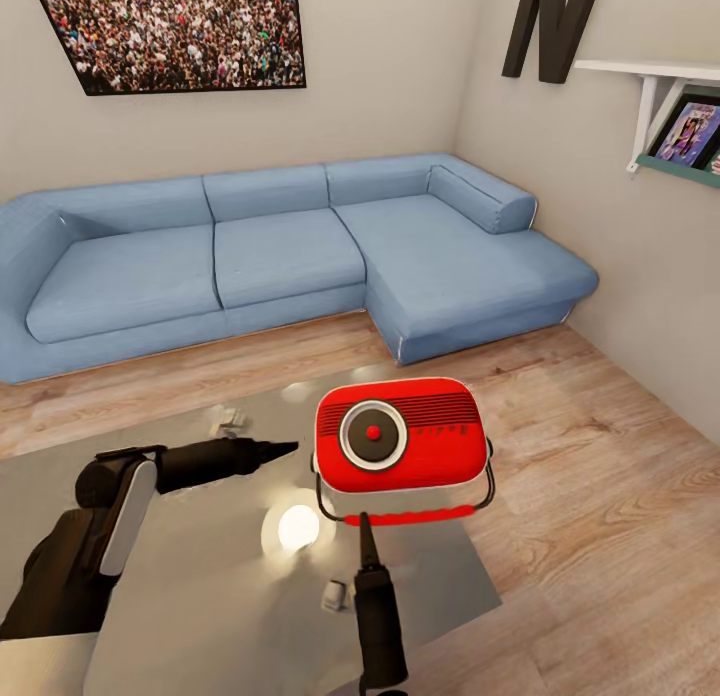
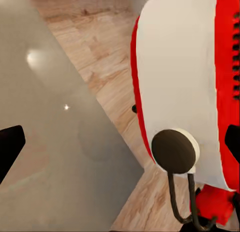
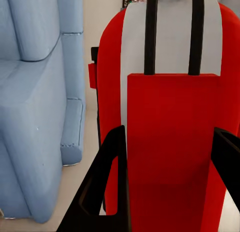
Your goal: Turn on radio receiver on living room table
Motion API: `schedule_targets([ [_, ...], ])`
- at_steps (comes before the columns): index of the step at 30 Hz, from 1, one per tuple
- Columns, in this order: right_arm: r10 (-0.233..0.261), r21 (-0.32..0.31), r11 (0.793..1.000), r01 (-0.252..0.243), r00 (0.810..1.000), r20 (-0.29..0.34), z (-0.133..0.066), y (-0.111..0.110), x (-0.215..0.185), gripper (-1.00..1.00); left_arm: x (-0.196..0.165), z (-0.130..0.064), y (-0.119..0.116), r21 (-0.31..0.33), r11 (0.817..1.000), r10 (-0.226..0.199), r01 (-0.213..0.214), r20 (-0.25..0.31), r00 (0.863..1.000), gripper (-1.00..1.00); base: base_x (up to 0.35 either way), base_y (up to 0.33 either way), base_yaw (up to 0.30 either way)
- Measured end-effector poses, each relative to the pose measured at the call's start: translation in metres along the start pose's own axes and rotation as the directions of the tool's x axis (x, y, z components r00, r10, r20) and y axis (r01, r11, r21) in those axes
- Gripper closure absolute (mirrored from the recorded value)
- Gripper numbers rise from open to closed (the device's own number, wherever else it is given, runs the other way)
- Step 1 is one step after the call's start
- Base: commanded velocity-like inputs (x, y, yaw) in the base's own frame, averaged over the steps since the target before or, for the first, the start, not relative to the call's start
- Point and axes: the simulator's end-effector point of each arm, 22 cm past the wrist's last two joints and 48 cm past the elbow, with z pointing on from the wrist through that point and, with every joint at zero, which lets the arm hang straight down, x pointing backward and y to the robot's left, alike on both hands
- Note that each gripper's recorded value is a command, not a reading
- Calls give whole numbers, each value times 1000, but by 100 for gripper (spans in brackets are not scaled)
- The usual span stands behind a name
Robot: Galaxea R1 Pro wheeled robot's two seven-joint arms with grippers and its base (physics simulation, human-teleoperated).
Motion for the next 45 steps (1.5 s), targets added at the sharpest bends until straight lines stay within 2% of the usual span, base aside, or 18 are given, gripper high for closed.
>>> schedule_targets([
  [2,-29,-8,1000,29,1000,11,1,8,-5,100,-13,10,-19,46,999,-2,0,27,1000,-100,0,0,0],
  [9,-28,11,1000,28,999,27,0,12,-6,100,-30,24,-48,108,994,-2,-4,59,998,-100,0,0,0],
  [12,-28,18,999,28,999,28,0,12,-5,100,-34,40,-77,165,986,-4,-7,65,998,-100,0,0,0],
  [14,-23,11,1000,23,1000,4,2,13,0,100,-33,50,-86,165,986,18,-27,61,998,-100,0,0,0],
  [17,-9,0,1000,9,1000,-28,2,14,6,100,-30,56,-95,180,983,26,-35,50,998,-100,0,0,0],
  [22,2,-8,1000,-3,999,-47,2,15,9,100,-27,58,-101,195,980,26,-33,40,999,-100,0,0,0],
  [45,17,-16,1000,-18,999,-50,2,17,10,100,-27,59,-103,204,979,21,-29,39,999,-100,0,0,0],
])
